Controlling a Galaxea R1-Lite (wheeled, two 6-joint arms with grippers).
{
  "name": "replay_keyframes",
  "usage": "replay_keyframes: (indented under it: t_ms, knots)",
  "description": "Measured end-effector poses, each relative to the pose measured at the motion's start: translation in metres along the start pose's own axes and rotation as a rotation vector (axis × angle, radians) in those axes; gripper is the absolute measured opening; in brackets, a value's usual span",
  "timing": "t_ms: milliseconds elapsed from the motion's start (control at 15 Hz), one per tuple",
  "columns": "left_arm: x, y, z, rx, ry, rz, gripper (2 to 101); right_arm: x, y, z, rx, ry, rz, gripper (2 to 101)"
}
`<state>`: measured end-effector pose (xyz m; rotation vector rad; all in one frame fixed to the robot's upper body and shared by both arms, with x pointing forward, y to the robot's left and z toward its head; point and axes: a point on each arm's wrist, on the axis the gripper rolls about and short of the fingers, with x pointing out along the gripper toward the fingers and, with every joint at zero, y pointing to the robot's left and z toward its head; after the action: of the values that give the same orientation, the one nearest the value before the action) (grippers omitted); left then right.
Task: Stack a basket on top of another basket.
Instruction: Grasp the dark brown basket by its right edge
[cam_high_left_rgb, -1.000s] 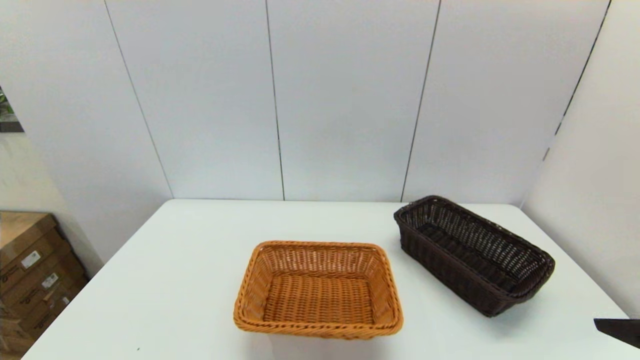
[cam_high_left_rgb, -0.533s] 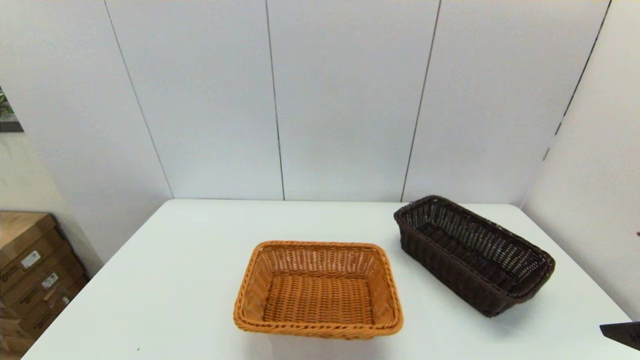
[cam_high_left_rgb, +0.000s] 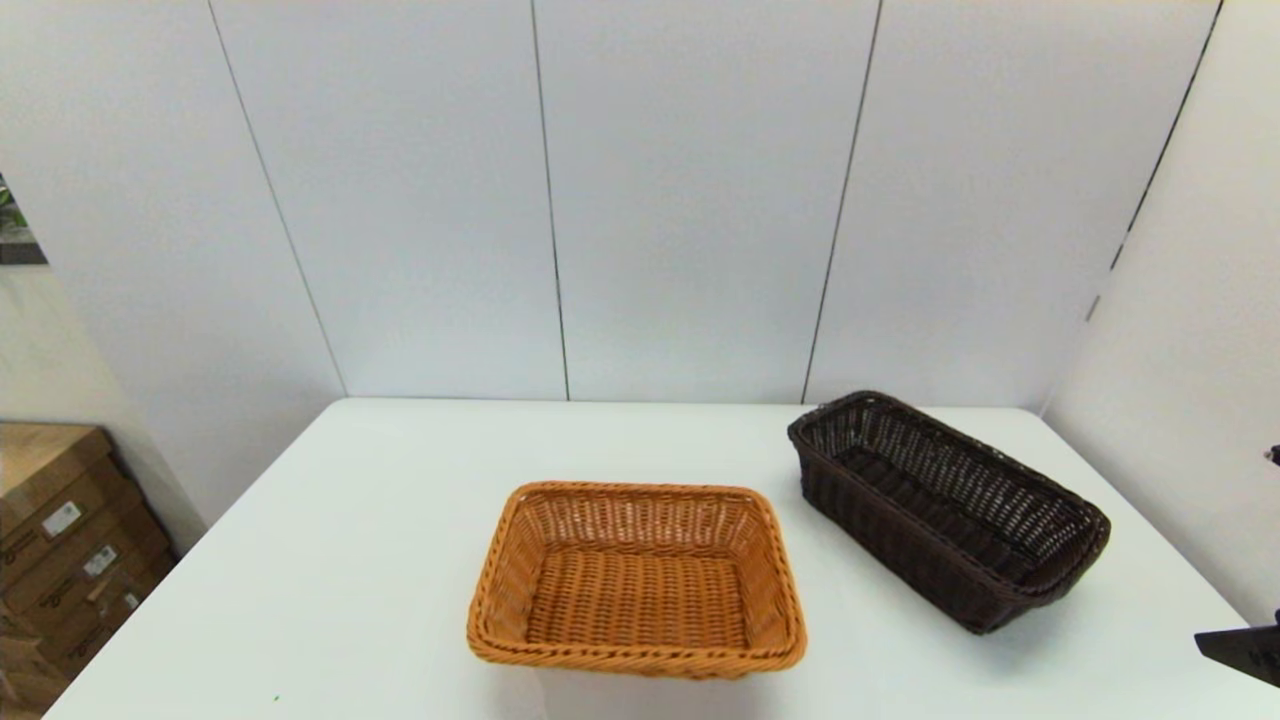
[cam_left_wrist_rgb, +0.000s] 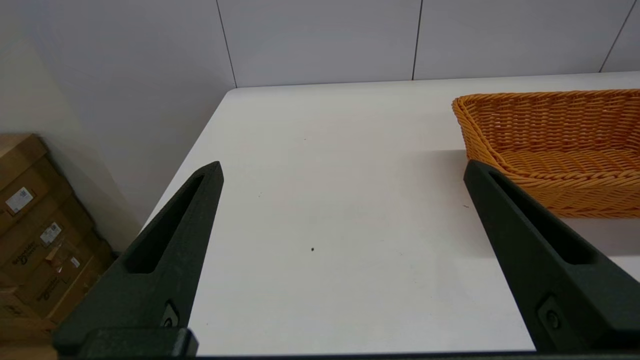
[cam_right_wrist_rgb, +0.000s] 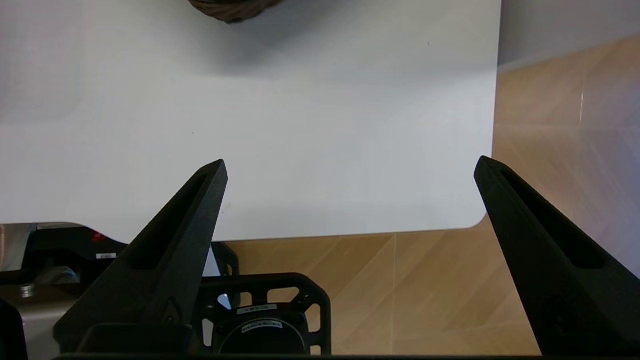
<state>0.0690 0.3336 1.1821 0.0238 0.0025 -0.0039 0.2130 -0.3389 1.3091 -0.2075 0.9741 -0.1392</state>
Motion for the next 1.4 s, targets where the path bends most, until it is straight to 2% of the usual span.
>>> replay_keyframes:
  t_ms: [200,333,667,800,1000,1267,1400]
  knots:
    - [0.0000,0.0000,0.0000,0.000,0.000,0.000,97.8,-0.0012,0.0001,-0.0007,0.003,-0.002,-0.003,98.0]
    - [0.0000,0.0000,0.0000,0.000,0.000,0.001,97.8,-0.0020,-0.0006,-0.0012,0.006,-0.003,-0.034,98.0]
    - [0.0000,0.0000,0.0000,0.000,0.000,0.001,97.8,-0.0028,-0.0015,-0.0065,0.072,0.004,-0.091,98.0]
    - [0.0000,0.0000,0.0000,0.000,0.000,0.000,97.8,-0.0033,-0.0018,-0.0078,0.119,-0.002,-0.106,98.0]
    - [0.0000,0.0000,0.0000,0.000,0.000,0.000,97.8,-0.0040,-0.0023,-0.0083,0.222,-0.012,-0.120,98.0]
    - [0.0000,0.0000,0.0000,0.000,0.000,0.001,97.8,-0.0056,0.0003,-0.0068,0.326,-0.034,-0.113,98.0]
    - [0.0000,0.0000,0.0000,0.000,0.000,0.000,97.8,-0.0063,0.0051,-0.0053,0.369,-0.045,-0.086,98.0]
